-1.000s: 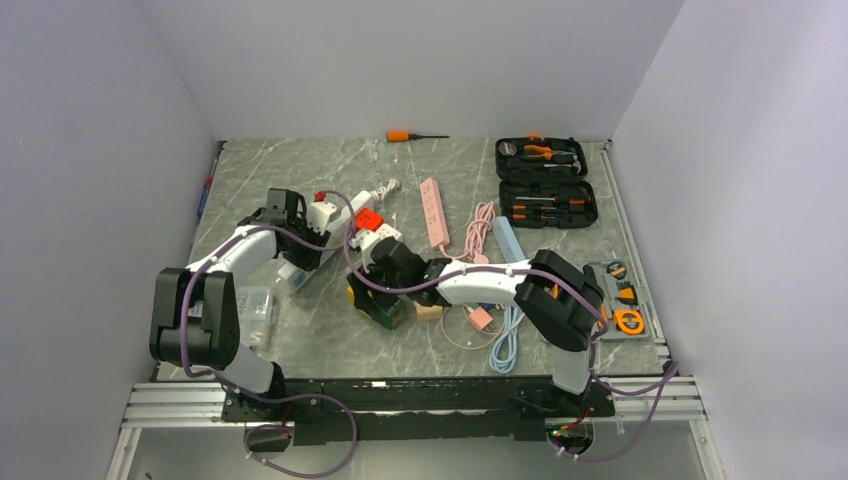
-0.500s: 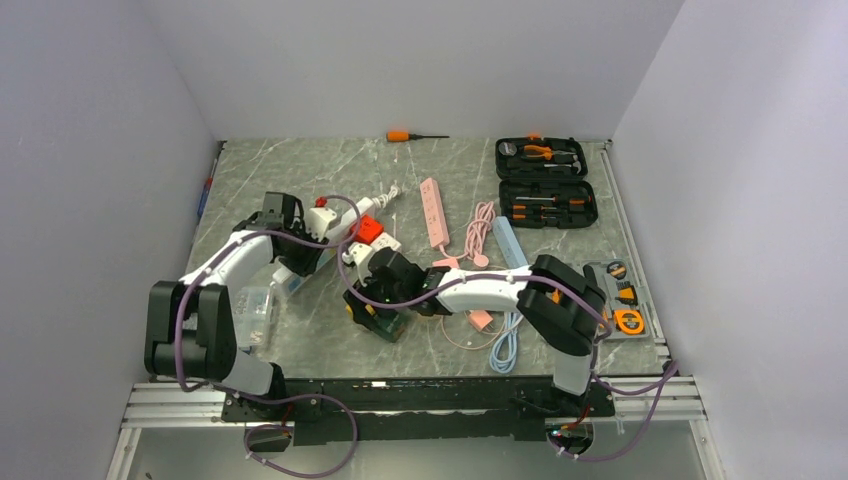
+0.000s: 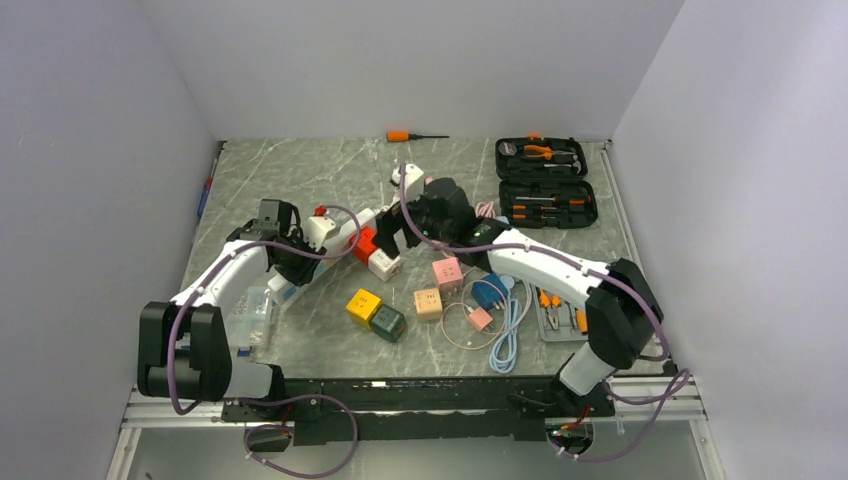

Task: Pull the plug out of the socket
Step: Place the plug at the corner of the board, then remove the plug from the socket.

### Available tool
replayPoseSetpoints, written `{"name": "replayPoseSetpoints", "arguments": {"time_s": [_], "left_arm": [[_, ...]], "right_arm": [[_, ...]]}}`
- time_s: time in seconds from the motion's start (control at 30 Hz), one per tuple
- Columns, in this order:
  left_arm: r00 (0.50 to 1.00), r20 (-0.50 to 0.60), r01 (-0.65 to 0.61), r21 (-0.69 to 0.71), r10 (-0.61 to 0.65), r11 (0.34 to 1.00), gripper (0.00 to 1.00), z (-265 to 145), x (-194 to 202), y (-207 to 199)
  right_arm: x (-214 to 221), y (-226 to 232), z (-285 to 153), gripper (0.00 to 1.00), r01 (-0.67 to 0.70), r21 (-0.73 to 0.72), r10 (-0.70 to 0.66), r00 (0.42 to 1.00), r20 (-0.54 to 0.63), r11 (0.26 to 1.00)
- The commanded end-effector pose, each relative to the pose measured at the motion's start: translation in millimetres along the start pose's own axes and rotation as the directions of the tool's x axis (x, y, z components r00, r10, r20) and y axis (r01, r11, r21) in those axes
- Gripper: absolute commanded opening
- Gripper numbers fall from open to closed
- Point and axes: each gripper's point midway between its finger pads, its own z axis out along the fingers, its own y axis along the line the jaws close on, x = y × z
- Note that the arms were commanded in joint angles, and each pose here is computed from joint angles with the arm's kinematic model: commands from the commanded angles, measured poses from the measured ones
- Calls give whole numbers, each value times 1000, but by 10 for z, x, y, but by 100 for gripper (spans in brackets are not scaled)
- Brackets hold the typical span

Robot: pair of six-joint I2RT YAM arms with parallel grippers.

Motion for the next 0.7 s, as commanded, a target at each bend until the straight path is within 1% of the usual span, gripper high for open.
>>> {"name": "replayPoseSetpoints", "arguments": {"time_s": [0.0, 0.13, 0.2, 0.37, 0.53, 0.67], "left_arm": [[995, 93, -31, 17, 30, 999, 0, -144, -215, -49], [990, 133, -38, 25, 35, 999, 0, -195, -251, -103], [989, 145, -43, 27, 39, 999, 0, -207, -247, -128], [991, 131, -36, 25, 32, 999, 0, -198, -227, -117], [991, 135, -24, 21, 21, 999, 0, -185, -256, -96], [991, 135, -18, 20, 15, 1000, 0, -190, -282, -79]], "right_arm": [[7, -338, 174, 100, 15, 39, -14, 1000, -21, 999], [214, -462, 426, 100, 4, 41, -1, 997, -75, 999], [241, -445, 506, 100, -13, 18, 14, 997, -74, 1000], [264, -373, 666, 100, -38, -25, 36, 996, -77, 999], [369, -368, 822, 100, -26, -2, 26, 996, -88, 1000], [512, -328, 995, 100, 15, 11, -14, 991, -129, 1000]]}}
